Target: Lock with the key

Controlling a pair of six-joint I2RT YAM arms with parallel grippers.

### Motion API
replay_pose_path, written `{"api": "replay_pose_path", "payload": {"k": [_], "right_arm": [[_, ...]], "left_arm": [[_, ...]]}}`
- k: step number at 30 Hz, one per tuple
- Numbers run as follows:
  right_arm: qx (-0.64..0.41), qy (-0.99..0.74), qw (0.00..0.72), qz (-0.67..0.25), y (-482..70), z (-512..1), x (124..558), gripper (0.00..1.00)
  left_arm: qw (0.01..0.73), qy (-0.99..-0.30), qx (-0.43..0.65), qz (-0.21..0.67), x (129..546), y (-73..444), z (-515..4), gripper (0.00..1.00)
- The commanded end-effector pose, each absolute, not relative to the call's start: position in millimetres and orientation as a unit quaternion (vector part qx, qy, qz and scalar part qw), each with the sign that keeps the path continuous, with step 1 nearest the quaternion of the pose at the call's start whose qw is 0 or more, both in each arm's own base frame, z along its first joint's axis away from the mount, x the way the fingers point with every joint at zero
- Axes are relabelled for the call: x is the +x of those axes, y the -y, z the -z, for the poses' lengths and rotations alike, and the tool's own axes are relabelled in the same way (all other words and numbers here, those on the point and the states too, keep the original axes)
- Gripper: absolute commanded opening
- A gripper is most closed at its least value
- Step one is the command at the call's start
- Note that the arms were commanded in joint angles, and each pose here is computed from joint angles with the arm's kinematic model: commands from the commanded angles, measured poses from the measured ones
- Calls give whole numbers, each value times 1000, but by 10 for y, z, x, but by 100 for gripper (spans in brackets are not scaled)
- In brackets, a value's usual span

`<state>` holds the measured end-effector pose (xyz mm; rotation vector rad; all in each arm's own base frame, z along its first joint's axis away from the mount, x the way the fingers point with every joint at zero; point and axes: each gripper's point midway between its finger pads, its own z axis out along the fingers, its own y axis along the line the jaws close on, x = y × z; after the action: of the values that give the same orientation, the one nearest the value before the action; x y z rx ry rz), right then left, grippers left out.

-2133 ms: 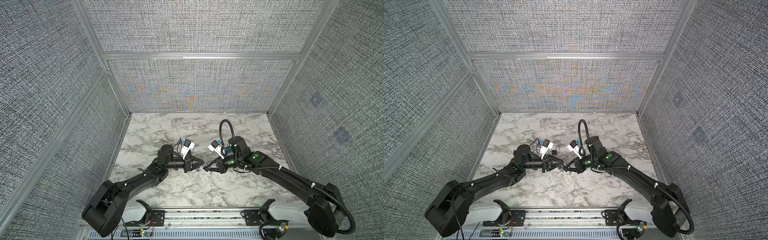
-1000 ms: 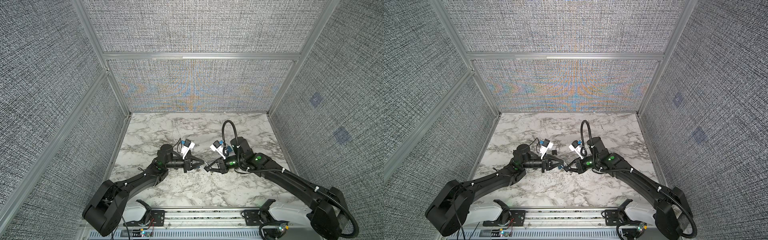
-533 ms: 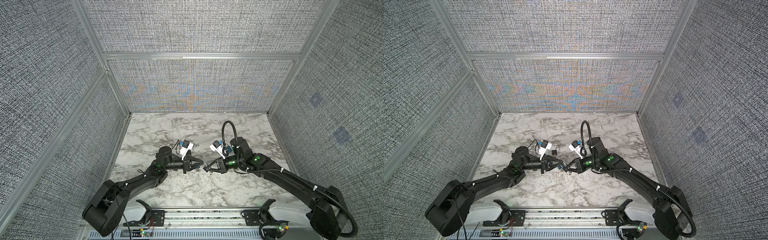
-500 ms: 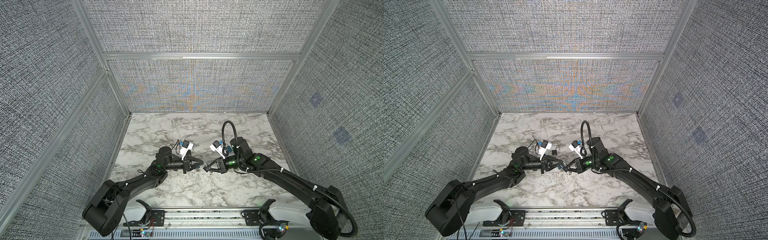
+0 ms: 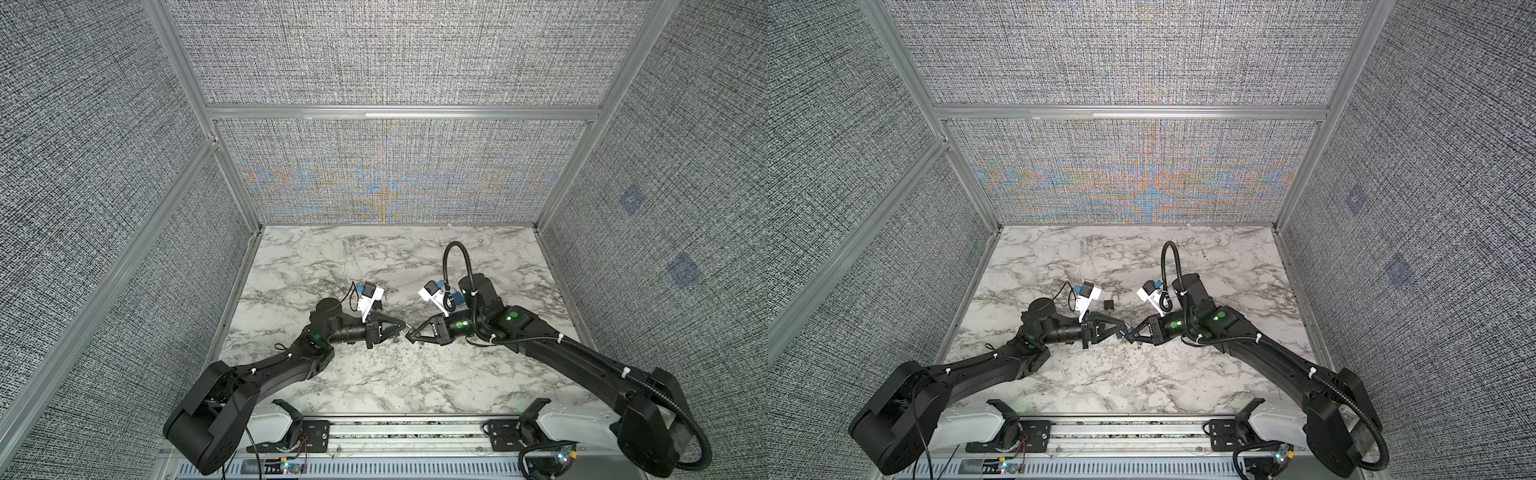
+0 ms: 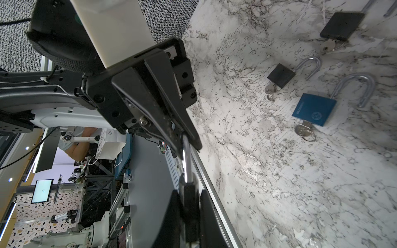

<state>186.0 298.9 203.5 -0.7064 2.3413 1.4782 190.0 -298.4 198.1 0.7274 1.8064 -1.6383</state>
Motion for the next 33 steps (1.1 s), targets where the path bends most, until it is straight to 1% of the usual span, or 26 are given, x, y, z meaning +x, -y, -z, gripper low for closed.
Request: {"api": "replay_pose_path", "payload": {"k": [1,10,33], "right_arm": [[-276,-749,222,-559,-3168,-2521,2023,0],[-276,-742,218,-570,-3191,-2575,2011,0],[-265,-728,254,-578,-3269,-2745,2187,0]], "left_arm": [[268,-687,280,615,1801,2991,-1866,0],[272,-690,277,610,1810,2982,-1833,0],[260,-684,280,621,1688,2981,-1831,0]]}}
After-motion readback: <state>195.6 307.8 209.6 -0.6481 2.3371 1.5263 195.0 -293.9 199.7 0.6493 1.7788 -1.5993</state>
